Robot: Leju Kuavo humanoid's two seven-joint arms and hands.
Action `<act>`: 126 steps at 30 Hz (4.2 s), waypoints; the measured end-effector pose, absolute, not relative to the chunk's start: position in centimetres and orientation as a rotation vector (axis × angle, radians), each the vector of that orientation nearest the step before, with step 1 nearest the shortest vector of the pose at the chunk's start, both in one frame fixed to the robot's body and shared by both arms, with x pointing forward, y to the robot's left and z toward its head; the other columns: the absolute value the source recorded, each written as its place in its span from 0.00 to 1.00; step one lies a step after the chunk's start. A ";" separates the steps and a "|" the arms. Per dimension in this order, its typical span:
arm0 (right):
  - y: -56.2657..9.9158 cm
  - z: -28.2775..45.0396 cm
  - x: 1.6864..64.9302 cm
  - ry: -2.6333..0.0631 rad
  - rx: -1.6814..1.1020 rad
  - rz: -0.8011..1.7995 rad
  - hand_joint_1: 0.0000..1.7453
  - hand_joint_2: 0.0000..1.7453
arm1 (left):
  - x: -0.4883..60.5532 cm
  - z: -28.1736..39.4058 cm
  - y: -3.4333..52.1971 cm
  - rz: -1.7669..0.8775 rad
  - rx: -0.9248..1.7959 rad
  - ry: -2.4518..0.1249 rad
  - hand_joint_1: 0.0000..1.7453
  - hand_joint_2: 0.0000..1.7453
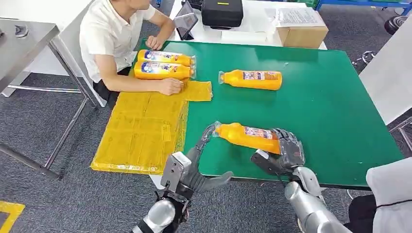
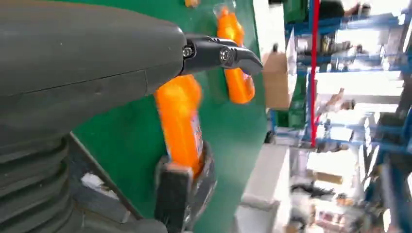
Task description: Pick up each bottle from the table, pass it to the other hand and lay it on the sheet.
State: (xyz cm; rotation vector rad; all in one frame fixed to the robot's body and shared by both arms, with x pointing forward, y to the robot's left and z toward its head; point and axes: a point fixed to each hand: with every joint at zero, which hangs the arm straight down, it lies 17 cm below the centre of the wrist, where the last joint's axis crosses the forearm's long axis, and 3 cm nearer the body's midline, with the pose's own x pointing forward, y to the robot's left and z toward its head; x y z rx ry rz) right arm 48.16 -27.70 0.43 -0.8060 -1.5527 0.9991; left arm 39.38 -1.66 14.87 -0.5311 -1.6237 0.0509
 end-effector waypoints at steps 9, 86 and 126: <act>-26.2 2.4 45.0 -1.689 -0.677 0.658 1.00 1.00 | 38.3 11.0 5.9 0.274 -0.383 -1.572 0.00 1.00; 2.3 9.6 37.6 -2.016 -0.012 0.864 0.00 1.00 | 40.9 12.1 7.7 0.615 -0.778 -1.399 1.00 1.00; -5.2 24.4 35.1 -2.429 -0.430 0.362 0.00 0.00 | 44.9 19.5 21.4 0.274 0.386 -1.994 1.00 1.00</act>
